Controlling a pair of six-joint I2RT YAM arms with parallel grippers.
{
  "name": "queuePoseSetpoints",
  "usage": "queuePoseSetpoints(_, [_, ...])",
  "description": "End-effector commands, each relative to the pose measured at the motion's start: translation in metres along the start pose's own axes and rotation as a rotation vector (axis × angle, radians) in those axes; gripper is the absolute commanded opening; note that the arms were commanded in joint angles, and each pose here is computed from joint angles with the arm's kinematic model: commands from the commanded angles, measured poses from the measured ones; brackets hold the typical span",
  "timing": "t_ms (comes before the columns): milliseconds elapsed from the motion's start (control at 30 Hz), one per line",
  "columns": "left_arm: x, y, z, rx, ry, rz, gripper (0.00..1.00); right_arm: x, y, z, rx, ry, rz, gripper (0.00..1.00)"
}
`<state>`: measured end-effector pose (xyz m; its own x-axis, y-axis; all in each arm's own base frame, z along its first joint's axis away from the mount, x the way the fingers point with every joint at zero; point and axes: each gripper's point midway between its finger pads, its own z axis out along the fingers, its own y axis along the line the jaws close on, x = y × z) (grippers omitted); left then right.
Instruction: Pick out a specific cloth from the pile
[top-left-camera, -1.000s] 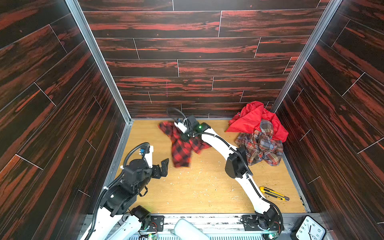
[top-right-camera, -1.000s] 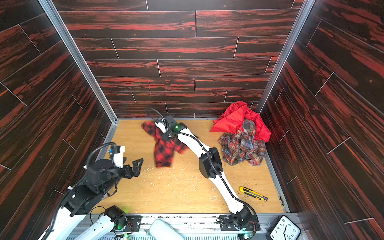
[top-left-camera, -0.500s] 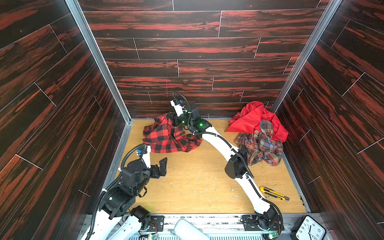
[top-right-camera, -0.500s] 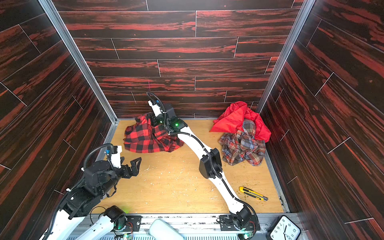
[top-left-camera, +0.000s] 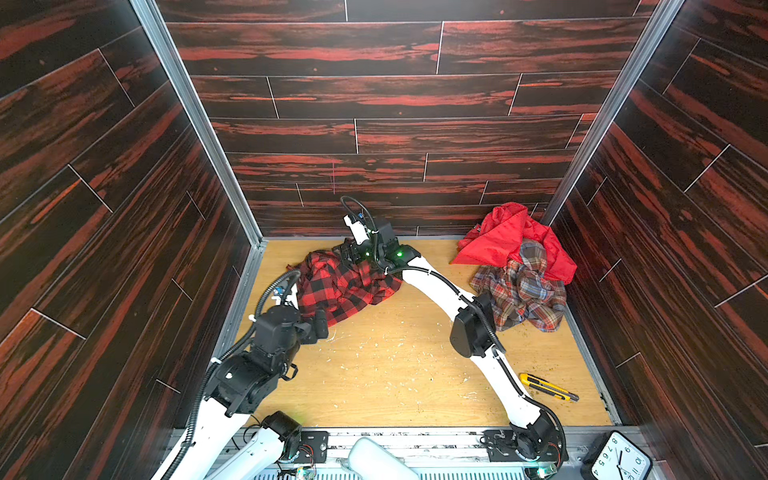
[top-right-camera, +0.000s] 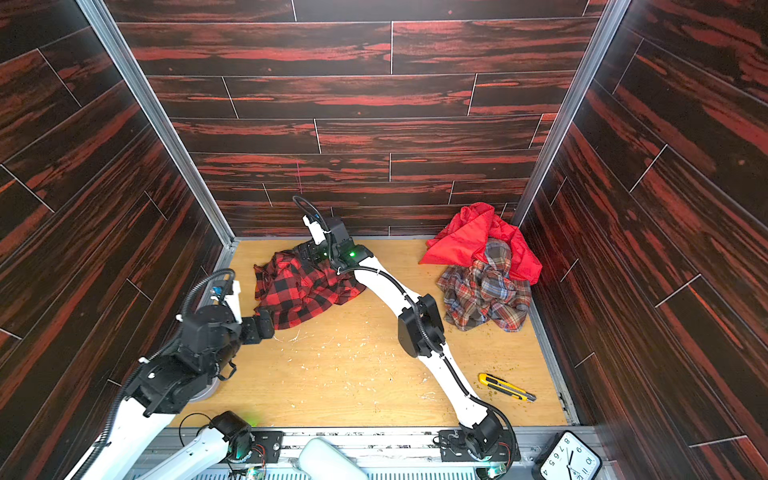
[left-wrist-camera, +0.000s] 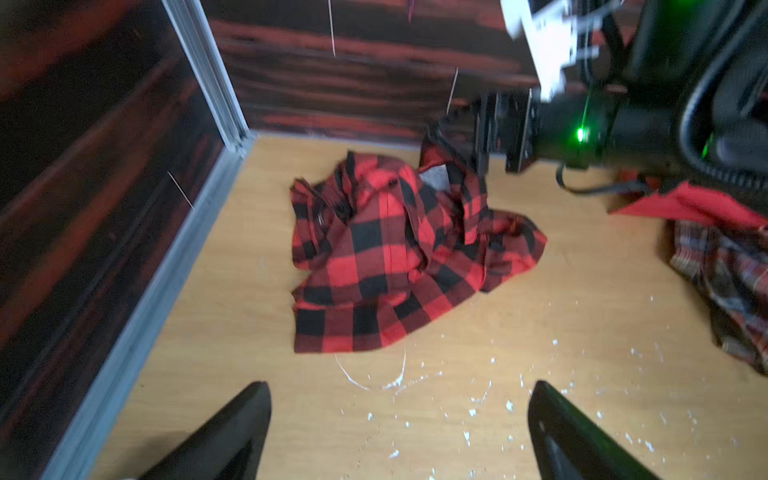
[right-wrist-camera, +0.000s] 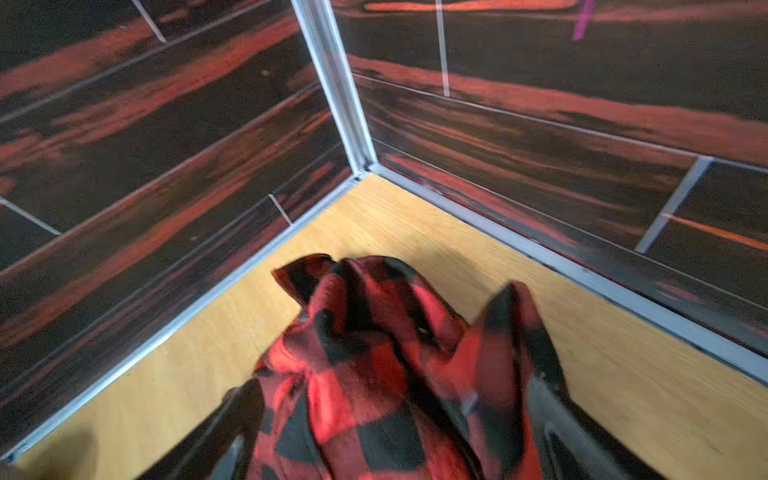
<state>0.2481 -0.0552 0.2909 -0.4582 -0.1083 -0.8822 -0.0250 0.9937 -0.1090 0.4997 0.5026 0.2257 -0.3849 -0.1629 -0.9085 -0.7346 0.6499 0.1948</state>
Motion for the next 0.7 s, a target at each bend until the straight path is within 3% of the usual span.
queuePoseSetpoints(0, [-0.018, -0.001, 0.004, -0.027, 0.002, 0.026, 0.99, -0.097, 0.01, -0.085, 0.078, -0.176, -0.028, 0.99])
queuePoseSetpoints(133, [-0.05, -0.023, 0.011, 0.051, -0.07, 0.005, 0.99, -0.102, -0.012, -0.142, 0.128, -0.275, 0.064, 0.99])
queuePoseSetpoints(233, [-0.078, -0.027, 0.018, 0.04, -0.121, -0.019, 0.99, -0.076, -0.033, -0.181, 0.131, -0.272, 0.15, 0.99])
queuePoseSetpoints(300, [-0.081, -0.028, 0.036, 0.03, -0.069, -0.018, 0.99, -0.053, -0.035, -0.202, 0.123, -0.233, 0.143, 0.99])
queuePoseSetpoints(367, [-0.068, -0.028, 0.068, 0.043, 0.061, -0.049, 0.99, -0.03, -0.029, -0.223, 0.109, -0.198, 0.138, 0.99])
queuePoseSetpoints(467, [-0.049, -0.018, 0.116, 0.034, 0.214, -0.147, 0.99, 0.001, -0.011, -0.252, 0.047, -0.146, 0.156, 0.99])
queuePoseSetpoints(667, [-0.011, 0.011, 0.191, -0.016, 0.395, -0.347, 0.99, 0.073, 0.025, -0.29, -0.037, -0.06, 0.246, 0.99])
